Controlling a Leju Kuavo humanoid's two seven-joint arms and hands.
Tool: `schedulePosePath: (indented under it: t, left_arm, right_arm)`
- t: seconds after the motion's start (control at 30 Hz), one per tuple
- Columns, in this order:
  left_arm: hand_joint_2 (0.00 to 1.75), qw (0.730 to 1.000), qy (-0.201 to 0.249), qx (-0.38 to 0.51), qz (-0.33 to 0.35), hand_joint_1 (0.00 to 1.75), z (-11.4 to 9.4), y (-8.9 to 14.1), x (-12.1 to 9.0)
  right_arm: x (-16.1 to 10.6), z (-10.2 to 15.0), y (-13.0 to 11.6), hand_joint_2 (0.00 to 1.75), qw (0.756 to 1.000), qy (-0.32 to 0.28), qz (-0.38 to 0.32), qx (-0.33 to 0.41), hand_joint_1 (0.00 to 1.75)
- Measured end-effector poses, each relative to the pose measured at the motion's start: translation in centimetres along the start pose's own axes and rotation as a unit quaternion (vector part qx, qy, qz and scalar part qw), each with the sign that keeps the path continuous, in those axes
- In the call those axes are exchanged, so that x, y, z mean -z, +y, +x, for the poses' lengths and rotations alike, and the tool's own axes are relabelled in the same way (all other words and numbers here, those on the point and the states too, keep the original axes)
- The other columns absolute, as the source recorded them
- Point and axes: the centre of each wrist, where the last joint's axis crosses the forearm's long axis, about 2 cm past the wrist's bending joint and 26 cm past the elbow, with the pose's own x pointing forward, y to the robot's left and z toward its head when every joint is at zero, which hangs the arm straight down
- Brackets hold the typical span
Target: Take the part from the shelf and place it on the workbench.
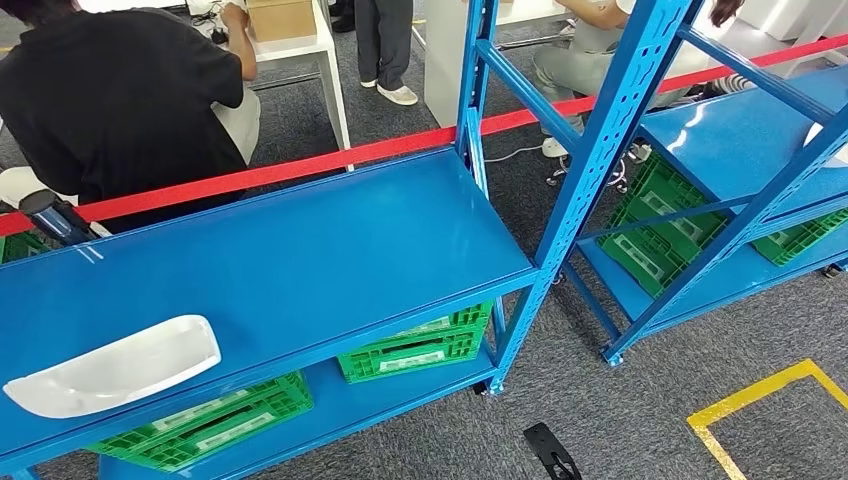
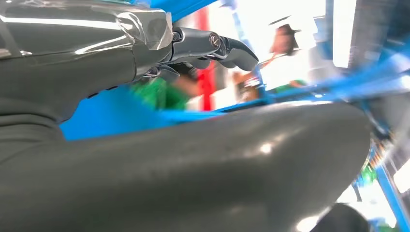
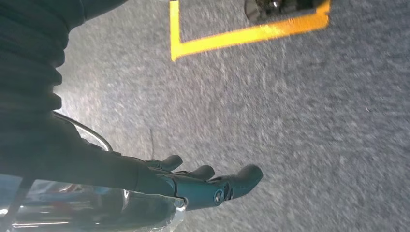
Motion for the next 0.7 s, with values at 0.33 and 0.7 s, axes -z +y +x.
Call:
schedulePosePath:
  t: [0.33, 0.7]
  left_arm:
    - [1.75, 0.950, -0.114, 0.238, -0.167, 0.00, -0.5, 0.3, 1.8]
    - [1.75, 0.939, -0.130, 0.257, -0.186, 0.00, -0.5, -0.1, 2.0]
  right_arm:
    - [1.9, -0.2, -1.1, 1.75, 1.000, 0.025, -0.010, 0.010, 0.00]
    - [2.4, -0.1, -0.5, 1.75, 0.999, 0.033, -0.018, -0.008, 0.00]
